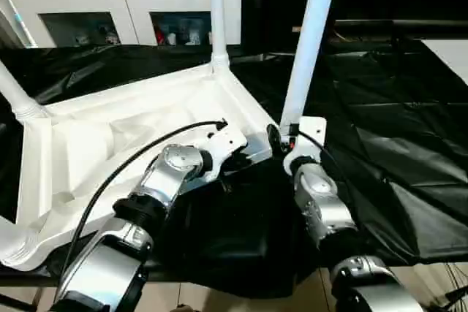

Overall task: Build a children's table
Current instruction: Rotate leg to tighten

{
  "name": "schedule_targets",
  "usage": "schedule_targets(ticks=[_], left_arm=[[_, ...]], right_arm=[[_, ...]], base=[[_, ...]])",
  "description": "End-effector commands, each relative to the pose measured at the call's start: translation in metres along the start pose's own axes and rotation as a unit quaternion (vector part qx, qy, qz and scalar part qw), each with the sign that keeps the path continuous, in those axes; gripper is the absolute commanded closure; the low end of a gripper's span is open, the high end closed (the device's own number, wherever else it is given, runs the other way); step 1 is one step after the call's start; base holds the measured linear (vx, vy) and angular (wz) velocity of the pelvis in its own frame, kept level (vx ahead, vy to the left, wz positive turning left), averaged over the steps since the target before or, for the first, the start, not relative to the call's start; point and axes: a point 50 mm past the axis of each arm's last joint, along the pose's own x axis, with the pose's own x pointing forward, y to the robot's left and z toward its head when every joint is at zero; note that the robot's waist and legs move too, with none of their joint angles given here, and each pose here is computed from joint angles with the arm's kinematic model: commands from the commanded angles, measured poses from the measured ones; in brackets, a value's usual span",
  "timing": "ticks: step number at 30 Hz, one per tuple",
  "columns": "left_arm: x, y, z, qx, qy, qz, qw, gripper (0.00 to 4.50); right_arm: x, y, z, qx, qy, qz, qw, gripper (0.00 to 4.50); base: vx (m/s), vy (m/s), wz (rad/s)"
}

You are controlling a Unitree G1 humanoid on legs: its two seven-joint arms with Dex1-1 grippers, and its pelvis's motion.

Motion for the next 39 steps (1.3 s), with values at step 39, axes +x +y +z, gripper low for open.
schedule_targets(ticks=[39], left_arm=[[-0.047,-0.021,-0.017,0.021,-0.001,-0.212,0.977,4.50]], right_arm=[[-0.043,-0.046,0.011,-0.172,0.126,0.476,0.853,1.35]], base=[[0.000,0.000,0.00]])
